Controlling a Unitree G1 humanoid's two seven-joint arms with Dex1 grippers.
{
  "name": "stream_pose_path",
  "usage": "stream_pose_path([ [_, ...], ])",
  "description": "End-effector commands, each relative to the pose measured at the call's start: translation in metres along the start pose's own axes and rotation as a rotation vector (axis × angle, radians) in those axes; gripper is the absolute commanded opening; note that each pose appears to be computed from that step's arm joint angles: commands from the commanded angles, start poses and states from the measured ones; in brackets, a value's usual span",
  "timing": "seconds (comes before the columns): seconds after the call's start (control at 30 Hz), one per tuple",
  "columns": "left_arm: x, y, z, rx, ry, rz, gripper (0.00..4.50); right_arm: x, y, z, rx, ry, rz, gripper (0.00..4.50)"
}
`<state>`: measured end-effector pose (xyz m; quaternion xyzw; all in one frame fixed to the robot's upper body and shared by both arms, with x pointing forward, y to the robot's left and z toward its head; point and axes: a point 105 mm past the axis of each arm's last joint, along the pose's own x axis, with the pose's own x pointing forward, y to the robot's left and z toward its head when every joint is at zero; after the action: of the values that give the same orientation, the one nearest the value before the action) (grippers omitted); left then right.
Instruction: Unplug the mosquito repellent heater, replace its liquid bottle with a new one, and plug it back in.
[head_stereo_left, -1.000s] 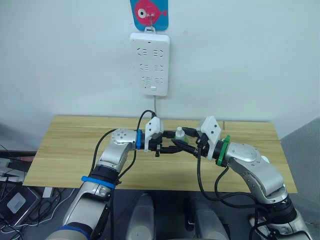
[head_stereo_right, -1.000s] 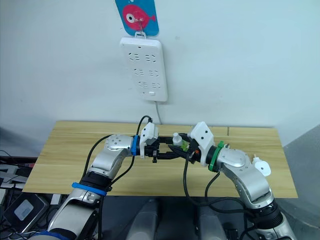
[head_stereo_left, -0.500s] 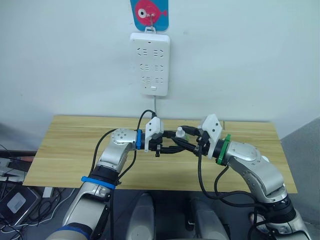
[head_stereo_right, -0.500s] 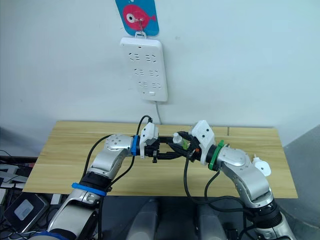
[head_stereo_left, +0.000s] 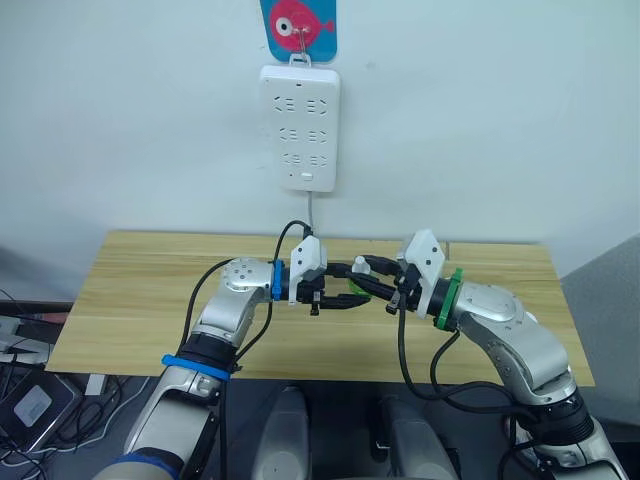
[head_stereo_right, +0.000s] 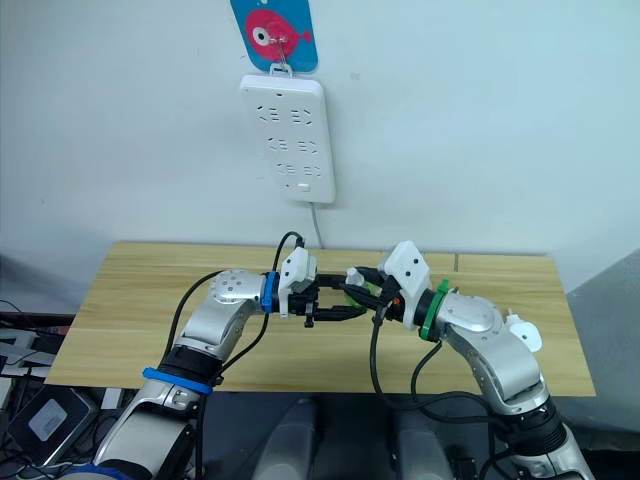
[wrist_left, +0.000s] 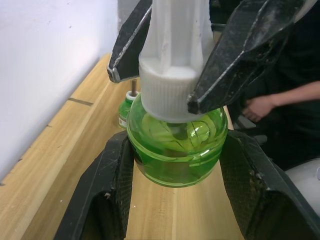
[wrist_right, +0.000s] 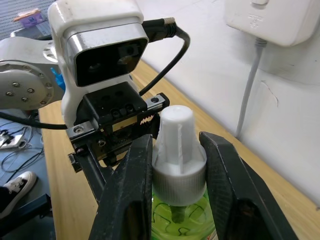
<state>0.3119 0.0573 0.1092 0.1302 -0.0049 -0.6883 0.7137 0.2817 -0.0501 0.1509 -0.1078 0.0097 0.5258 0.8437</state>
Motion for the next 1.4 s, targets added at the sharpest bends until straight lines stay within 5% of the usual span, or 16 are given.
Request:
stream_pose_path([
  [0.03, 0.005, -0.015, 0.008, 0.114, 0.007, -0.127, 2.18, -0.002, 0.027, 0.024, -0.073, -0.064, 0.301, 1.06],
  [0.23, -0.004, -0.038, 0.005, 0.243, 0.06, -0.345, 2.18, 0.001, 0.018, 0.031, -0.129, 0.0, 0.616, 1.06],
  [0.43, -0.008, -0.032, 0.003, 0.267, 0.082, -0.359, 2.18, 0.005, 0.014, 0.025, -0.215, 0.01, 0.689, 1.06],
  [0.77, -0.015, -0.019, -0.006, 0.218, 0.08, -0.234, 2.18, -0.027, -0.016, 0.006, -0.097, 0.052, 0.399, 4.48],
  [1.0, -0.015, 0.007, -0.001, 0.127, 0.042, -0.057, 2.18, -0.04, -0.004, -0.003, -0.057, 0.059, 0.185, 4.48],
  [1.13, -0.012, 0.018, 0.001, 0.103, 0.017, 0.041, 2.18, -0.011, -0.006, 0.012, -0.073, -0.019, -0.016, 4.48],
  [1.4, -0.009, 0.021, 0.004, 0.103, 0.009, 0.063, 2.18, 0.025, -0.006, 0.019, -0.056, -0.046, -0.142, 4.48],
])
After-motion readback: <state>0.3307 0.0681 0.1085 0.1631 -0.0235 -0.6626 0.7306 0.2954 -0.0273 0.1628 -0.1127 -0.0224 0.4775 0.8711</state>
